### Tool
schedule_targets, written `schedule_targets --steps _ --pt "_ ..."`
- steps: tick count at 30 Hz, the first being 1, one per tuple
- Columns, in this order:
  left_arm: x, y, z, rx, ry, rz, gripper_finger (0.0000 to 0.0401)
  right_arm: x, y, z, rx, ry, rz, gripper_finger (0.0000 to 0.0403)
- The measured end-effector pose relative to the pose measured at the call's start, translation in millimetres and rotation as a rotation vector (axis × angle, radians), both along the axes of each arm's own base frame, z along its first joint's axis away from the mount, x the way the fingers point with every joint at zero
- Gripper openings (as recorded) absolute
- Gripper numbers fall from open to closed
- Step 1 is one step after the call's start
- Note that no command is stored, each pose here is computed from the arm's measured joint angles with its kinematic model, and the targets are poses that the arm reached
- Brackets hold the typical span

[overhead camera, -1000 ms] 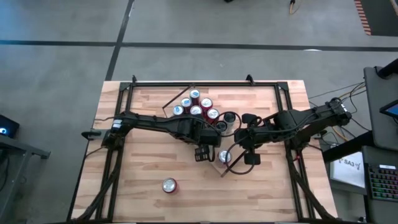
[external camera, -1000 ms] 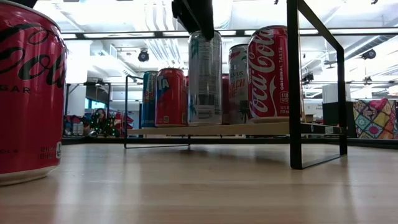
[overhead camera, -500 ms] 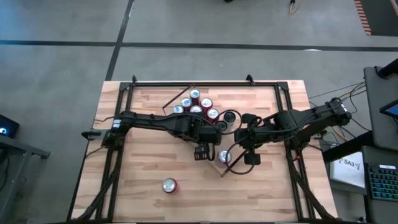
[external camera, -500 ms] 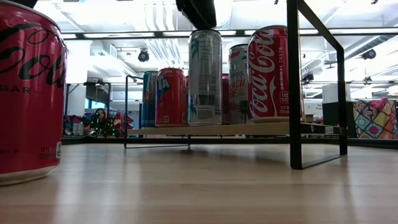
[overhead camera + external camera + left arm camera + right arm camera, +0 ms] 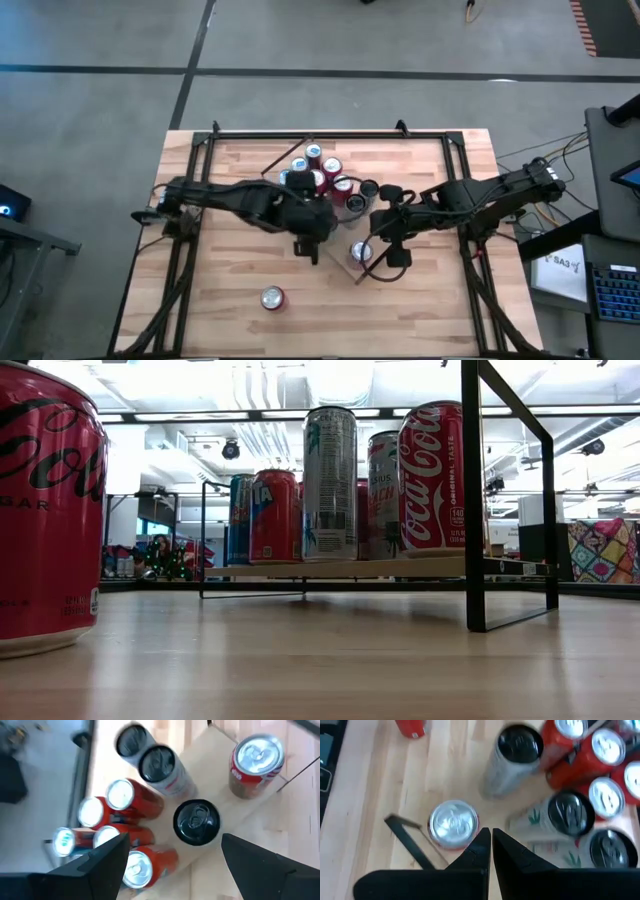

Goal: Place canned beverage on shelf
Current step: Put the pink soda can on the shelf aligned with the pink soda can on the shelf

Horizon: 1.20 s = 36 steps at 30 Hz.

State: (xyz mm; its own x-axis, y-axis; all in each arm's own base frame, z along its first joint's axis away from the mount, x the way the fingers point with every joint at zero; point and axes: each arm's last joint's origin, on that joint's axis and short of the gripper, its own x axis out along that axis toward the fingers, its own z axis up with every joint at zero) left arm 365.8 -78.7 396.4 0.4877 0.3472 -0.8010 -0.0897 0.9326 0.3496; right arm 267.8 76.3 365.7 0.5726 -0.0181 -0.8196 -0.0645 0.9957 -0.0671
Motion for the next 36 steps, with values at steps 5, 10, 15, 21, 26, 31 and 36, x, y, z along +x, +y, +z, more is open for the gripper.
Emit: schedule_targets --steps 5,10,15,21,26,31,36 --pt "-20 -17 19 0.088 -0.080 -0.010 0.0300 10 3 -1 -0.016 -0.098 0.060 0.0009" --pt "-32 -29 23 0.119 -0.101 -0.031 0.0300 18 5 -5 -0.039 -0.172 0.108 0.0009" --pt "-37 -31 6 0.127 -0.087 -0.038 0.0300 23 4 -6 -0.048 -0.225 0.123 0.0009" --pt "-57 -23 -20 0.100 -0.184 -0.048 0.0300 26 5 -3 -0.051 -0.267 0.134 0.0009" --pt "-78 -14 -39 0.053 -0.350 -0.056 0.0300 31 4 -2 -0.043 -0.329 0.126 0.0009" --pt "-88 -9 -66 0.057 -0.478 -0.093 0.0300 45 -4 -7 -0.043 -0.361 0.090 0.0009" --pt "-94 -6 -88 0.065 -0.569 -0.116 0.0299 65 -13 -19 -0.048 -0.369 0.050 0.0009"
